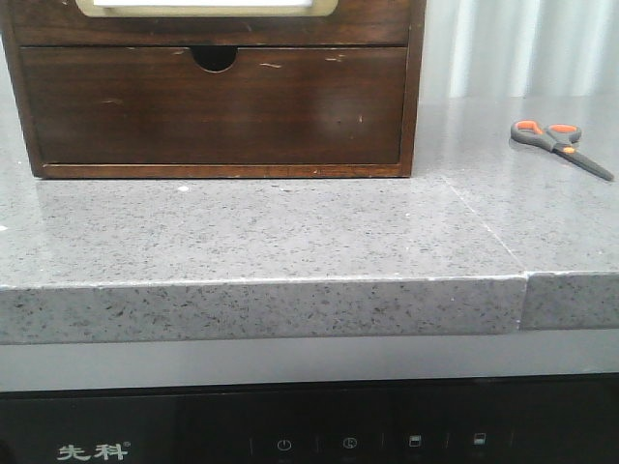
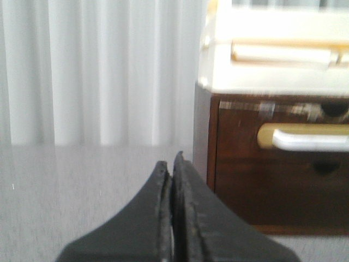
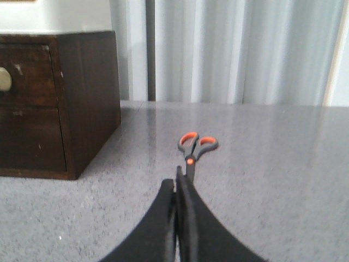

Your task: Put scissors in drawer with both arms

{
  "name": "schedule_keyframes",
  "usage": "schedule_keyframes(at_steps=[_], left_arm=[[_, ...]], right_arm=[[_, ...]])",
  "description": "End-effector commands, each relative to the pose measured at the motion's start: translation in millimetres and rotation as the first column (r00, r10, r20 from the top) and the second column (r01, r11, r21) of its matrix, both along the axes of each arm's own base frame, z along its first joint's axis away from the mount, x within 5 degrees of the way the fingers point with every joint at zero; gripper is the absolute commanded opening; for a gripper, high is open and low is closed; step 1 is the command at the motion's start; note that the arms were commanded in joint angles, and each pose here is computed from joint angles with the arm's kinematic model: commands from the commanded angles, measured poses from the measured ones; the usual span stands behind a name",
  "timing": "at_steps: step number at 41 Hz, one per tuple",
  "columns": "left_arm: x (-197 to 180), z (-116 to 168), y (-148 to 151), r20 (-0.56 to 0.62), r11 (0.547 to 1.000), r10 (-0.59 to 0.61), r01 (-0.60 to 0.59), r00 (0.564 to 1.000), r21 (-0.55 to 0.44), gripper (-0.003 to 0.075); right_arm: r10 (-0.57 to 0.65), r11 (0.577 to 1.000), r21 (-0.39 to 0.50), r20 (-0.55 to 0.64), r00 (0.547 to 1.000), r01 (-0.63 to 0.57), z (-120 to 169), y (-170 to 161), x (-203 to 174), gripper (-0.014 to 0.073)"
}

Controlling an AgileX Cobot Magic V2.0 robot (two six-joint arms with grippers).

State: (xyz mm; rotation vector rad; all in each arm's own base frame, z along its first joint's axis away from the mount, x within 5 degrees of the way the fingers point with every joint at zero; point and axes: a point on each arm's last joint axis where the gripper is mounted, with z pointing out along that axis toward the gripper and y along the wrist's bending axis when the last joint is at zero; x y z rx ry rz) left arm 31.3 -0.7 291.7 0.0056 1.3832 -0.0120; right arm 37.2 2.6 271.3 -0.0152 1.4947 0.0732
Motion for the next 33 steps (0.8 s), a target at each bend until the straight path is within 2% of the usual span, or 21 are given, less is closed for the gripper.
schedule_keyframes(at_steps=[1,9,15,22,33], left_arm=[[-16.0,40.7,-0.2,0.090,1.000,-0.005,0.006,0.996,-0.017,-0.0020],[-17.6,95.0,-0.7,0.021,1.000,-0.011,0.011,1.000,-0.014,-0.0020],[-2.1,122.1,-1.2,-0.097,1.000,-0.015,0.014,0.995,-0.012,-0.0020],[26.6,122.7,-1.5,-0.226,1.000,-0.016,0.014,0.974,-0.012,-0.0020],[57.6,106.4,-1.7,-0.359,1.000,-0.018,0.014,0.933,-0.016,-0.0020]], right_arm=[[-0.016,0.999,-0.033,0.062,0.998,0.018,36.0,-1.0,-5.2,-0.0116],[-0.014,0.999,-0.039,-0.032,0.999,0.013,79.9,-0.5,4.0,-0.0116],[-0.013,0.999,-0.046,-0.152,0.988,0.006,105.6,0.3,19.3,-0.0116],[-0.013,0.999,-0.053,-0.309,0.951,-0.004,110.8,1.4,45.6,-0.0116],[-0.018,0.998,-0.062,-0.436,0.900,-0.010,97.0,2.5,80.1,-0.0116]])
